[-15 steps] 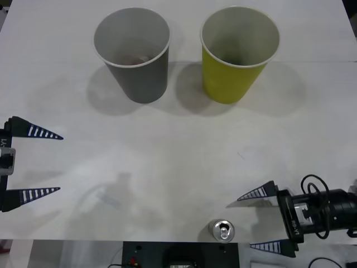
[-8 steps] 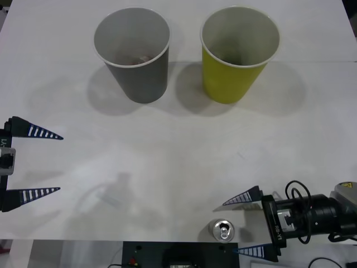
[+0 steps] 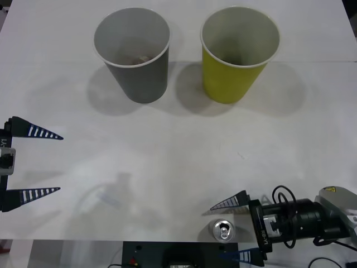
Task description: Put the can into the green bin and the plastic bottle into the gray bin
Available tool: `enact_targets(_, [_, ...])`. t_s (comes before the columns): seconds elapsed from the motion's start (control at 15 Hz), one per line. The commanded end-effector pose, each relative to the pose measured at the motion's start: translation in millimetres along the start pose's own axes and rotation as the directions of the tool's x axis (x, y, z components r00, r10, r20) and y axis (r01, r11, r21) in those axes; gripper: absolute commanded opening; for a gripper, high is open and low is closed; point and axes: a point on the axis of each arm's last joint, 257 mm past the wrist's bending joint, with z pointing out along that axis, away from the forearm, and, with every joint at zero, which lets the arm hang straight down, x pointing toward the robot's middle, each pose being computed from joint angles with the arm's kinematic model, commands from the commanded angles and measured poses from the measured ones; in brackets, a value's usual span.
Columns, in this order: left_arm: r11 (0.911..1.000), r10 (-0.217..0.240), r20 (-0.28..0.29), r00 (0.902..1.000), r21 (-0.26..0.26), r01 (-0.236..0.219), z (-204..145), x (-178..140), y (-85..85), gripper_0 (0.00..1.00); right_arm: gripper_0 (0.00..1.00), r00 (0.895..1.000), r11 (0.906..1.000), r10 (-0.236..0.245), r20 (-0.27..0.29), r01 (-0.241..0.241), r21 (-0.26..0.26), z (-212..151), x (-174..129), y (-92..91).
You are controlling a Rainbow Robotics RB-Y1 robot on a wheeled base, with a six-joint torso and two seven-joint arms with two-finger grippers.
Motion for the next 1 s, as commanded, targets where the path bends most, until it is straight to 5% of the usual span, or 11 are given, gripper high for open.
enact_targets(0.07, [1.0, 0.0, 0.0, 1.0, 0.0, 0.0, 0.0, 0.0, 0.0, 1.0, 1.0, 1.0, 1.0, -0.007, 0.01, 0.007, 0.002, 10.5, -0.8, 0.7])
enact_targets(0.2, [1.0, 0.0, 0.0, 1.0, 0.0, 0.0, 0.0, 0.0, 0.0, 1.0, 1.0, 1.0, 0.9998, -0.016, 0.003, 0.016, 0.009, 12.9, 1.3, -0.9])
enact_targets(0.27, [1.0, 0.0, 0.0, 1.0, 0.0, 0.0, 0.0, 0.0, 0.0, 1.0, 0.82, 1.0, 0.9998, -0.017, 0.0, 0.017, 0.009, 11.7, 2.4, -0.3])
enact_targets(0.33, [1.0, 0.0, 0.0, 1.0, 0.0, 0.0, 0.0, 0.0, 0.0, 1.0, 0.54, 1.0, 0.9998, -0.015, 0.002, 0.015, 0.011, 11.9, 2.1, 0.6])
enact_targets(0.4, [1.0, 0.0, 0.0, 1.0, 0.0, 0.0, 0.0, 0.0, 0.0, 1.0, 0.05, 1.0, 0.9999, -0.007, 0.002, 0.007, 0.011, 11.9, 2.5, 2.0])
enact_targets(1.0, [1.0, 0.0, 0.0, 1.0, 0.0, 0.0, 0.0, 0.0, 0.0, 1.0, 0.0, 1.0, 0.9998, 0.014, -0.005, -0.013, 0.014, 7.4, 4.4, 4.5])
